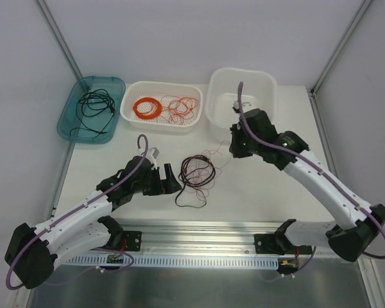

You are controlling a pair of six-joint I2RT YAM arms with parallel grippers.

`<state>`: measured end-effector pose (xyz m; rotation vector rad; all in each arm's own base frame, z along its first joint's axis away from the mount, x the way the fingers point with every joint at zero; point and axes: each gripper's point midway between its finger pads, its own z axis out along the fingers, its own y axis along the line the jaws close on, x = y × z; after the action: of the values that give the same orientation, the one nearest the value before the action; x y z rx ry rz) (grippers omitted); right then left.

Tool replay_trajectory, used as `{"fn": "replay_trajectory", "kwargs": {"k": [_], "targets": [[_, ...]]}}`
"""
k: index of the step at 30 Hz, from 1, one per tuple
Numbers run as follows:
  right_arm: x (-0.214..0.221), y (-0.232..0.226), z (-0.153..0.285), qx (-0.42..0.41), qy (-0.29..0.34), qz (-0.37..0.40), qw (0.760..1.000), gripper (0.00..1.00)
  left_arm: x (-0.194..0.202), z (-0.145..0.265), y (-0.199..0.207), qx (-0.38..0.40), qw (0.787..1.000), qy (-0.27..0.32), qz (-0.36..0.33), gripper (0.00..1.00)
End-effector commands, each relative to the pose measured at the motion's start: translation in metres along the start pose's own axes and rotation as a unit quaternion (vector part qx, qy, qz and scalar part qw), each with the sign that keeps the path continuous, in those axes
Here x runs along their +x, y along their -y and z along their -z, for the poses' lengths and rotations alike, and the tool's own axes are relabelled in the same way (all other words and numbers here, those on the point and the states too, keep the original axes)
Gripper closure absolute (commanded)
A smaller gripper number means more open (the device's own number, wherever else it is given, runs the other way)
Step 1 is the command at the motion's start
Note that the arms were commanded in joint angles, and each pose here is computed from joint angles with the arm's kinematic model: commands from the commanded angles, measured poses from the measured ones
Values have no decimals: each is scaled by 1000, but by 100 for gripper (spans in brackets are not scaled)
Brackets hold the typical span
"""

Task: Untangle the cables

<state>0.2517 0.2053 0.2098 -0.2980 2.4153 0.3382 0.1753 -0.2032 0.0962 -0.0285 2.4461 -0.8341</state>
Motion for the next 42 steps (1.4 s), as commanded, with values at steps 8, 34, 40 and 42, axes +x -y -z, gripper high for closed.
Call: {"fn": "replay_trajectory", "kwargs": {"k": [8,34,40,42], "targets": [[-105,-36,184,-139,200,74,967,99,-15,1,10,3,1000,18,-8,1],[-235,-1,427,-159,657,-59,735,99,-36,16,30,37,994,48,-86,1],[-242,23,420,-95,668,-97,731,99,-33,13,27,32,995,42,-80,1],[-236,24,393,-76,634,-90,764,99,-32,12,26,31,995,41,-80,1]]}}
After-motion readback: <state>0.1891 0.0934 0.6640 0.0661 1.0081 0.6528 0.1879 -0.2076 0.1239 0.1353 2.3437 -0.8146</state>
